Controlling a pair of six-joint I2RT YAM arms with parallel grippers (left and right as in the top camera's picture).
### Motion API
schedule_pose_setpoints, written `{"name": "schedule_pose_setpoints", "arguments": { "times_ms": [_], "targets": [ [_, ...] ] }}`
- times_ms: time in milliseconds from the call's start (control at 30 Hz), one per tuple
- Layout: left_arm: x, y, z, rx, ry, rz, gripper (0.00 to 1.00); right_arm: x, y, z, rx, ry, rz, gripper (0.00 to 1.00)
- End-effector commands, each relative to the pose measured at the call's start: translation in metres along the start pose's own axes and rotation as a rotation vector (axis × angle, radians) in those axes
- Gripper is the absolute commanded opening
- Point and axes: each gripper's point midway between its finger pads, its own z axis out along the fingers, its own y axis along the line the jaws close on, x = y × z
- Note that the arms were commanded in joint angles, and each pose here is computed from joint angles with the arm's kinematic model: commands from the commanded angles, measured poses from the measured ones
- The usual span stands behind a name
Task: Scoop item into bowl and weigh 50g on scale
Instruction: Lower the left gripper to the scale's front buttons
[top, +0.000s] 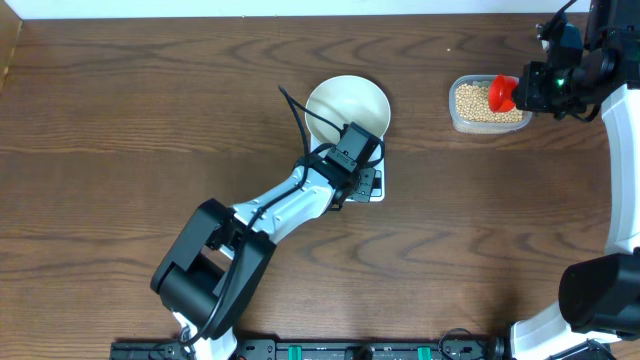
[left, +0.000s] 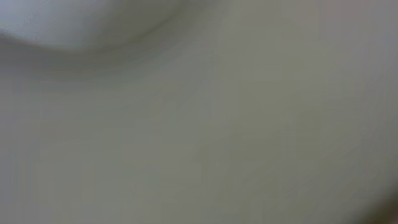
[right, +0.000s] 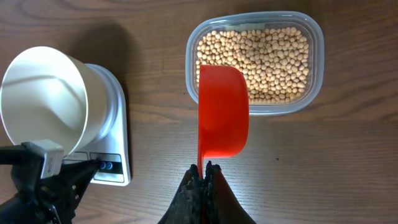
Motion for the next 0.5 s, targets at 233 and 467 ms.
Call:
{"name": "schedule_pose_setpoints", "arguments": {
  "times_ms": [233, 467],
  "targets": [
    [0.0082, 0.0054, 0.0110, -0.023, 0.024, -0.016, 0.08, -0.0030, 0.0040, -0.0049, -0.010, -0.012, -0.025, 0.01],
    [0.0110, 0.0071, 0.0108, -0.029, 0.035, -0.033, 0.08, -0.0022, 0.0040, -0.0048, -0.010, -0.009, -0.029, 0.01]
  ]
}}
